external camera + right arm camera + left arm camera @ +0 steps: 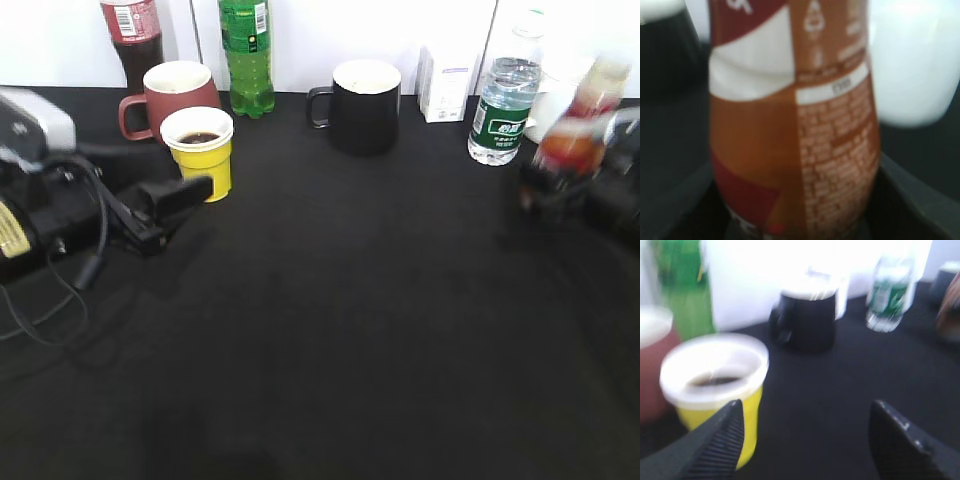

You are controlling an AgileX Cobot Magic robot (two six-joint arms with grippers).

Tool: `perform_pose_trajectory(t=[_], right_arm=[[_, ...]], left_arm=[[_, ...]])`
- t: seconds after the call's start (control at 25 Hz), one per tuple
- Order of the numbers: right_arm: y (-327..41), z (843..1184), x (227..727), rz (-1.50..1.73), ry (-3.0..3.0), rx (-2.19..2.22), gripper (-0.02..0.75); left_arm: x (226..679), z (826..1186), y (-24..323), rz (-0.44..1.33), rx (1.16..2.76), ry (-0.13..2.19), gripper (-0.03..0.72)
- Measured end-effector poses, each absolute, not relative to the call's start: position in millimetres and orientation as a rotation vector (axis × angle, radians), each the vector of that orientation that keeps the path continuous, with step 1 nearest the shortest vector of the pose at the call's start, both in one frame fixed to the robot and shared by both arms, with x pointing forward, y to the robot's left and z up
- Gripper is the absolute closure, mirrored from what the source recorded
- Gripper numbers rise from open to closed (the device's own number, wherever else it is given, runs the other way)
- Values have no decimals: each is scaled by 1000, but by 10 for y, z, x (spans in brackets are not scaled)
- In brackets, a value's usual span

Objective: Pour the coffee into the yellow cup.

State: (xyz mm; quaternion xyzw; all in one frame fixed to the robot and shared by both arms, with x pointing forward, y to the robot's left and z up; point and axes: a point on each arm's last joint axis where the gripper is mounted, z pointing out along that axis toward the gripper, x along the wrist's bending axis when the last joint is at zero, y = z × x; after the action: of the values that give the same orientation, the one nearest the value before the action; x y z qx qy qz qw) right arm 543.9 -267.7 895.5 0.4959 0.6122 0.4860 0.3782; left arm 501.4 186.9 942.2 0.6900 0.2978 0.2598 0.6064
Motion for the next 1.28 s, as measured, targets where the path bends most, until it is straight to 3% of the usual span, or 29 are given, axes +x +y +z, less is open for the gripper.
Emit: perform_pose_trajectory(t=[0.24,0.32,0.48,0.64,0.76,0.92,1.12,1.2,1.28], right_arm=[[-2695,8818,5469,1225,1554,1294,186],[-2707,8804,5389,1187,1589,1342,87],[-2732,8884,5116,1142,1629,1447,74],[-2802,9258,5077,889,1779,1592,80],[-2862,9733,5128,727,1814,1714,97],[-2524,10253,4902,857,1861,1613,106],[-2546,10729,4224,845,1927,1564,118],[-2664,10979,3765,909,1873,1531,124],[-2793,10975,3291,895,1879,1524,127]], left_arm=[[4999,9443,1861,597,1603,668,102],[4997,9443,1859,595,1606,665,102],[4985,9337,1893,515,1696,818,102],[5059,9403,1720,485,1980,1133,111],[5035,9748,1570,532,2042,1308,193],[4642,10414,1562,535,1990,1379,218],[3800,11082,2041,521,1958,1251,228],[3390,11124,2358,542,1886,1190,232],[3026,10990,2618,526,1871,1151,232]])
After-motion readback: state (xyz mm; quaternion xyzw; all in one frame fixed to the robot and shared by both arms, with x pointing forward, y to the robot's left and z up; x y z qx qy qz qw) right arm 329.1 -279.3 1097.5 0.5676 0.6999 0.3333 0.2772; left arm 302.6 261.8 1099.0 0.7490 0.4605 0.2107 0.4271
